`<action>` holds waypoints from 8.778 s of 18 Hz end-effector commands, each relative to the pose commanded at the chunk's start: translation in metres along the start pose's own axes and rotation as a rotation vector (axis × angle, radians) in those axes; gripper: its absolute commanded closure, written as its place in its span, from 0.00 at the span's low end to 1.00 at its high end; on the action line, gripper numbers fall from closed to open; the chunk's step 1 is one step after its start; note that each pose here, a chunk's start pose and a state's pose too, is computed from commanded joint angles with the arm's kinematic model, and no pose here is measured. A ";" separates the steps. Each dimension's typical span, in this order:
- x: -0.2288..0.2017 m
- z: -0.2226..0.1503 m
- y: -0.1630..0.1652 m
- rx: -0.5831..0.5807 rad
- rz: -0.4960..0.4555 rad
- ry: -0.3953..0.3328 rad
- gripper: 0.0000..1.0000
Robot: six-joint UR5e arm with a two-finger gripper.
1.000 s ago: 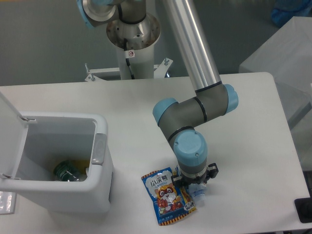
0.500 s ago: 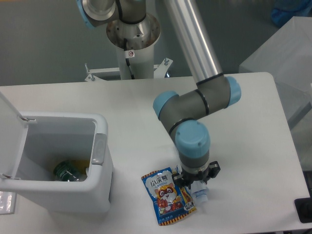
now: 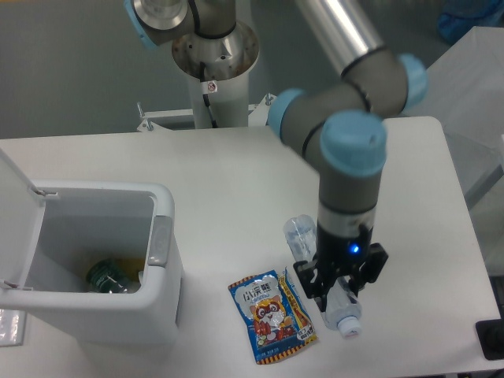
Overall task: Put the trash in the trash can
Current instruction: 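Carry the bottle over the white trash bin and lower it in, then open the gripper to drop the bottle and move back over the snack bag, then lower the gripper onto the cartoon snack bag and pinch its edge, then lift the snack bag and carry it over the trash bin, then release the snack bag into the bin and raise the gripper away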
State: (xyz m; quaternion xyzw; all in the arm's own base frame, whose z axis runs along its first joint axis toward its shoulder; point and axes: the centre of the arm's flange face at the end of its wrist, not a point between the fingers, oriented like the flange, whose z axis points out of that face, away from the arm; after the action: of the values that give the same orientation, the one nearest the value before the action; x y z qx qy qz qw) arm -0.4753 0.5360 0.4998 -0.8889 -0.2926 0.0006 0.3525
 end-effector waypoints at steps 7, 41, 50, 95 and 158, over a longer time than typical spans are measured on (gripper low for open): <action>0.037 -0.062 -0.043 0.232 0.103 0.203 0.45; 0.259 -0.031 0.076 0.163 0.500 0.533 0.00; 0.106 -0.051 0.053 0.203 0.325 0.348 0.00; -0.013 0.230 0.231 -0.494 0.086 -0.237 1.00; 0.139 -0.097 0.100 0.131 0.034 0.332 0.00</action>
State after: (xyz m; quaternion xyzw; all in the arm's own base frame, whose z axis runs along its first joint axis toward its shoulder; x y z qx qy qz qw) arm -0.2880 0.4896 0.5386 -0.8568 -0.2145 -0.1211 0.4531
